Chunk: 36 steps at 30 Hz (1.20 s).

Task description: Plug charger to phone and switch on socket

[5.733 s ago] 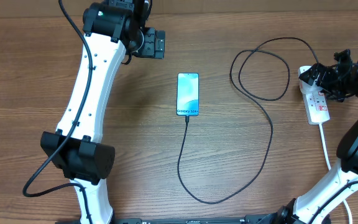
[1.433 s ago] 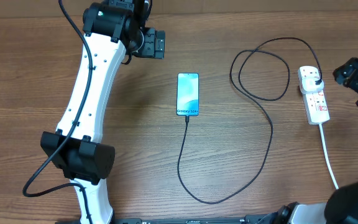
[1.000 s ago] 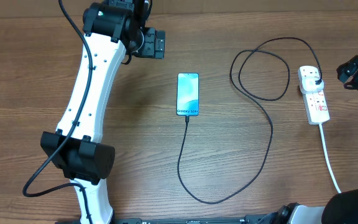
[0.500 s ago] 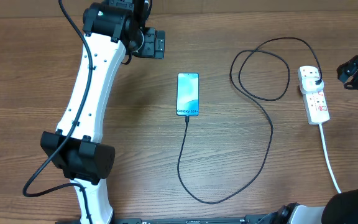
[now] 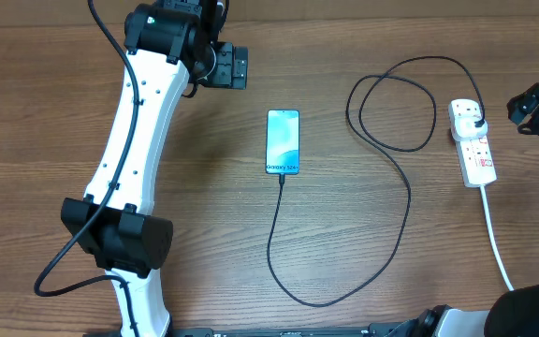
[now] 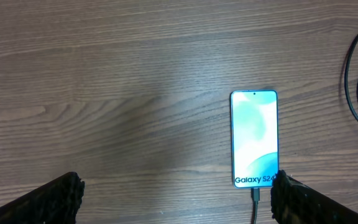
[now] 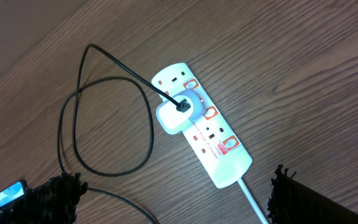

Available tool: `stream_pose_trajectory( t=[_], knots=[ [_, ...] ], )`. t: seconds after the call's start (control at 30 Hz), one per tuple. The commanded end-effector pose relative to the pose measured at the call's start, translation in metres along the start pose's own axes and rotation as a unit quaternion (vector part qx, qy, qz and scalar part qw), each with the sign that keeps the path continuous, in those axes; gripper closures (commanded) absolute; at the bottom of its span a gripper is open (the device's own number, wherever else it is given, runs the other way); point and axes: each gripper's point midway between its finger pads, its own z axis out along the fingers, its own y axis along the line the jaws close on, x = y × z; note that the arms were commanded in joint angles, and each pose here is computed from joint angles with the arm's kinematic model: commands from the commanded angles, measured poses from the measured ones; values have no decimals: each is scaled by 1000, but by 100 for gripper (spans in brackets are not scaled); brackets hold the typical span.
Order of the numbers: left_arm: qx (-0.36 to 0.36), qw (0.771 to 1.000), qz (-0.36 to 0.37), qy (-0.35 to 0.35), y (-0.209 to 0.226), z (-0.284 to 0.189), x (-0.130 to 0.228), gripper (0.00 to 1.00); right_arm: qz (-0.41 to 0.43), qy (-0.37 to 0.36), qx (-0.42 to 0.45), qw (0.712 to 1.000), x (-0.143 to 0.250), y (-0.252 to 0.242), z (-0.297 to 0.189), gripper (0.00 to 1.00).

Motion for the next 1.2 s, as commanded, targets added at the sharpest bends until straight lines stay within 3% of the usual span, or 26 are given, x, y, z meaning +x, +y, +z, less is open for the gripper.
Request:
stream_pose_trajectory(
  t=[0.0, 0.6, 0.93, 1.17],
  knots=[
    [-14, 1000, 5, 0, 9, 1, -1, 0, -2, -14, -3, 1000, -7, 4, -7, 0],
    [-34, 992, -5, -118, 21, -81, -23, 0, -2, -14, -3, 1000, -7, 4, -7, 0],
    [-48, 986, -11, -159, 34, -96, -3, 0, -2, -14, -3, 1000, -7, 4, -7, 0],
    [-81, 977, -22, -196, 56, -89, 41, 0, -2, -14, -3, 1000, -7, 4, -7, 0]
  ],
)
